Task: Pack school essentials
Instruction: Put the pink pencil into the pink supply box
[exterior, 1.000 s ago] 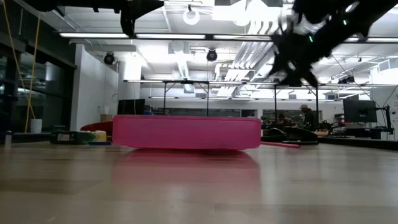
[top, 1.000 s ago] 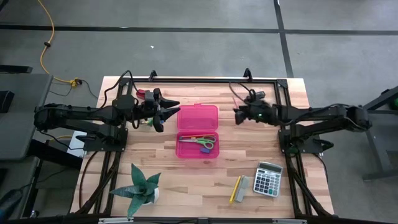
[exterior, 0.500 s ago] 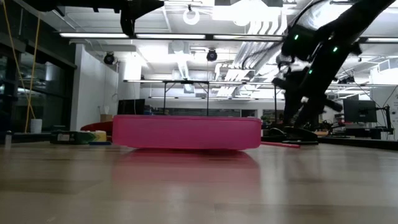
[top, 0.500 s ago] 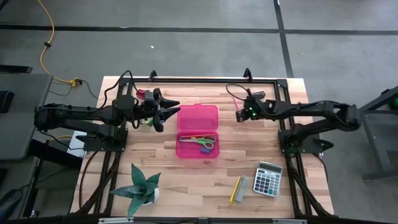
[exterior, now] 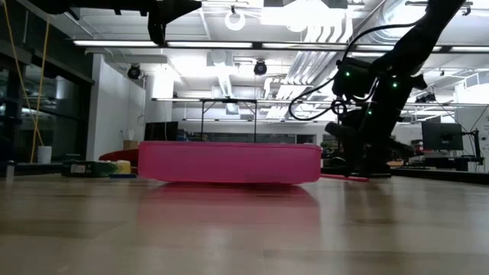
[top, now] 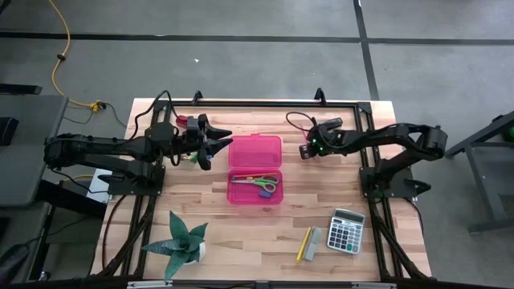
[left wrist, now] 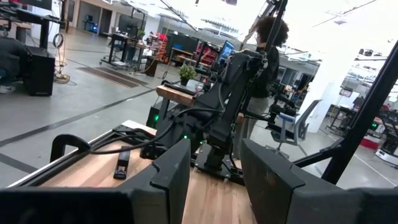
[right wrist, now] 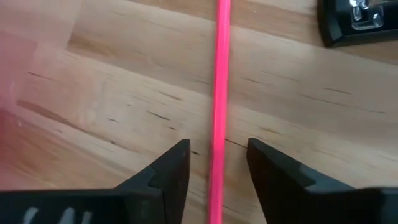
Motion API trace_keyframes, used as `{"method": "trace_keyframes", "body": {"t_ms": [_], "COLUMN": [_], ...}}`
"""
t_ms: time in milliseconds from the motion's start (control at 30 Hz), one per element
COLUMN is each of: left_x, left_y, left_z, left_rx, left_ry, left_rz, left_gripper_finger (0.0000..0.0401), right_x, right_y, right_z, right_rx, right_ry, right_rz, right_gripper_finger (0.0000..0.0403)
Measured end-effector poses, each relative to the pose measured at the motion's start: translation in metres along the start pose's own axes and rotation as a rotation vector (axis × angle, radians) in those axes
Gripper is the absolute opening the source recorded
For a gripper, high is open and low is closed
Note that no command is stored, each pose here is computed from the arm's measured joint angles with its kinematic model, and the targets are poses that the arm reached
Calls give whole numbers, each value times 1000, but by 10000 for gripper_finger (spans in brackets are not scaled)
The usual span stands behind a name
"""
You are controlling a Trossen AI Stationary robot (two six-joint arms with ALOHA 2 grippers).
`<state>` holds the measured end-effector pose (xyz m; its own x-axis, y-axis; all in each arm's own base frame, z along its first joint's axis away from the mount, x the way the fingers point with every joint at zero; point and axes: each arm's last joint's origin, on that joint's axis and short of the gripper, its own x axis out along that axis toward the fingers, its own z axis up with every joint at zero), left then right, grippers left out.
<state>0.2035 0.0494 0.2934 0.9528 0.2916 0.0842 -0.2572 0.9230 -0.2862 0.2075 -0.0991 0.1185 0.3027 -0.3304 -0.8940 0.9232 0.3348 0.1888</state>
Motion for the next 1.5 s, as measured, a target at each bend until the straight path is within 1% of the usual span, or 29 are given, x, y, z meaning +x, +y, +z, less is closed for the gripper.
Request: {"method": "trace_keyframes", "body": {"t_ms": [167, 400, 467, 633, 733, 867, 933, 1033, 1200, 1267, 1367, 1500], "left_x": [0, 0, 0, 0, 0, 0, 0, 0, 0, 0, 0, 0], "left_y": [0, 0, 0, 0, 0, 0, 0, 0, 0, 0, 0, 0], "left_z": [0, 0, 0, 0, 0, 0, -1, -1, -1, -1, -1, -1], "left_rx": [0, 0, 0, 0, 1, 1, 1, 1, 1, 1, 0, -56], "left_ry": [0, 1, 1, 2, 3, 4, 6, 11, 13, 15, 16, 15], "left_rz": [0, 0, 0, 0, 0, 0, 2, 3, 2, 0, 0, 1], "left_gripper_finger": [129, 129, 129, 129, 129, 129, 129, 129, 129, 129, 129, 129], "right_x": [0, -1, -1, -1, -4, -23, -39, -61, -96, -109, -125, -134], "right_y": [-1, 0, 0, 0, 1, 3, 8, 12, 27, 37, 53, 70], "right_z": [-6, -10, -10, -10, -10, -9, -2, 5, 16, 20, 23, 21], "right_rx": [-29, -68, -73, -76, -91, -112, -111, -130, -149, -177, -255, -323], "right_ry": [9, 8, 10, 15, 30, 53, -21, -137, -371, -468, -589, -680], "right_rz": [-48, -70, -70, -66, -28, 111, 210, 308, 551, 688, 892, 1093], "right_gripper_finger": [100, 15, 7, 6, 4, 2, 1, 1, 1, 0, 0, 0]}}
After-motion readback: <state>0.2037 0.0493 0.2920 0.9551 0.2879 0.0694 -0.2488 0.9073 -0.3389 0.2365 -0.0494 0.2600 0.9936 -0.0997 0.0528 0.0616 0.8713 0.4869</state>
